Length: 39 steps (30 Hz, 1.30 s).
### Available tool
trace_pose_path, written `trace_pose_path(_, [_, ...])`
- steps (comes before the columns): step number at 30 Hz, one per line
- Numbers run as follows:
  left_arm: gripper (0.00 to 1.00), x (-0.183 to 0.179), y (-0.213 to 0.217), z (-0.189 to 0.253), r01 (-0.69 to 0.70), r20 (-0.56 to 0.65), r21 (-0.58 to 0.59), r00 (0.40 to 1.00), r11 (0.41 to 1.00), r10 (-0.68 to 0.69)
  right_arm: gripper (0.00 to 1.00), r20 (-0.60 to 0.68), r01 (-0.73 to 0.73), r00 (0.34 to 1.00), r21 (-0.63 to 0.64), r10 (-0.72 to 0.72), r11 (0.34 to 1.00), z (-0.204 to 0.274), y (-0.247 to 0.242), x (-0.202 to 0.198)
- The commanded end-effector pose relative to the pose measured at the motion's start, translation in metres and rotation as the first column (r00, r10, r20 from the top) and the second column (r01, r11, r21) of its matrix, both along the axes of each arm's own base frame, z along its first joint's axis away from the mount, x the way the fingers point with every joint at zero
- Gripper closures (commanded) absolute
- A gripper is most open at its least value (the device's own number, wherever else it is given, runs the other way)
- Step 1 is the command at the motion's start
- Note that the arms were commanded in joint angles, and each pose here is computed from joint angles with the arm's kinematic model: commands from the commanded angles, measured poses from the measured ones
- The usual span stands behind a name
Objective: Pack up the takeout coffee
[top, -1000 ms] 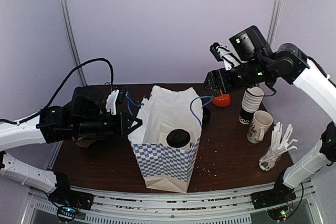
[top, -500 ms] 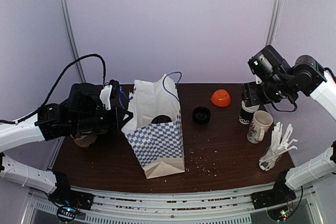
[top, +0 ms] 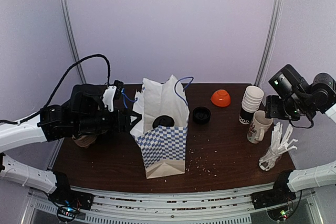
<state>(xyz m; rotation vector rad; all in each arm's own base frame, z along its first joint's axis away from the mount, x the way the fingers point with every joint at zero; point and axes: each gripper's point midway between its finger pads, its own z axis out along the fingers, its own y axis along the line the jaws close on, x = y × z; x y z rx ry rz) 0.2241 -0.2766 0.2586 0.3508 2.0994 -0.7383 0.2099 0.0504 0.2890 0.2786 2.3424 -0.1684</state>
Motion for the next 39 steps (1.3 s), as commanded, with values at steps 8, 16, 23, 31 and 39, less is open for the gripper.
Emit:
trace_pose_path(8, [0.22, -0.005, -0.014, 0.006, 0.093, 0.041, -0.023, 0.995, 0.995, -0.092, 0.35, -0.197, -0.103, 0.973, 0.092, 0.119, 0.99, -0.041, 0.009, -0.03])
trace_pose_path(16, [0.2, -0.003, -0.013, -0.002, 0.076, 0.024, -0.02, 0.997, 0.997, -0.076, 0.38, -0.107, -0.017, 0.994, -0.03, 0.013, 0.999, -0.031, -0.017, -0.018])
trace_pose_path(23, [0.2, -0.002, -0.017, -0.004, 0.076, 0.014, -0.02, 0.997, 0.997, -0.076, 0.41, -0.054, 0.068, 0.996, -0.133, -0.075, 0.989, -0.028, -0.033, -0.008])
trace_pose_path(31, [0.2, -0.002, -0.023, -0.008, 0.098, -0.002, -0.022, 0.995, 0.995, -0.098, 0.46, -0.088, 0.076, 0.992, -0.127, -0.088, 0.989, -0.051, -0.03, 0.002])
trace_pose_path(39, [0.2, -0.003, -0.022, -0.01, 0.094, -0.005, -0.018, 0.996, 0.995, -0.094, 0.62, -0.114, 0.081, 0.989, -0.115, -0.094, 0.99, -0.066, -0.034, 0.002])
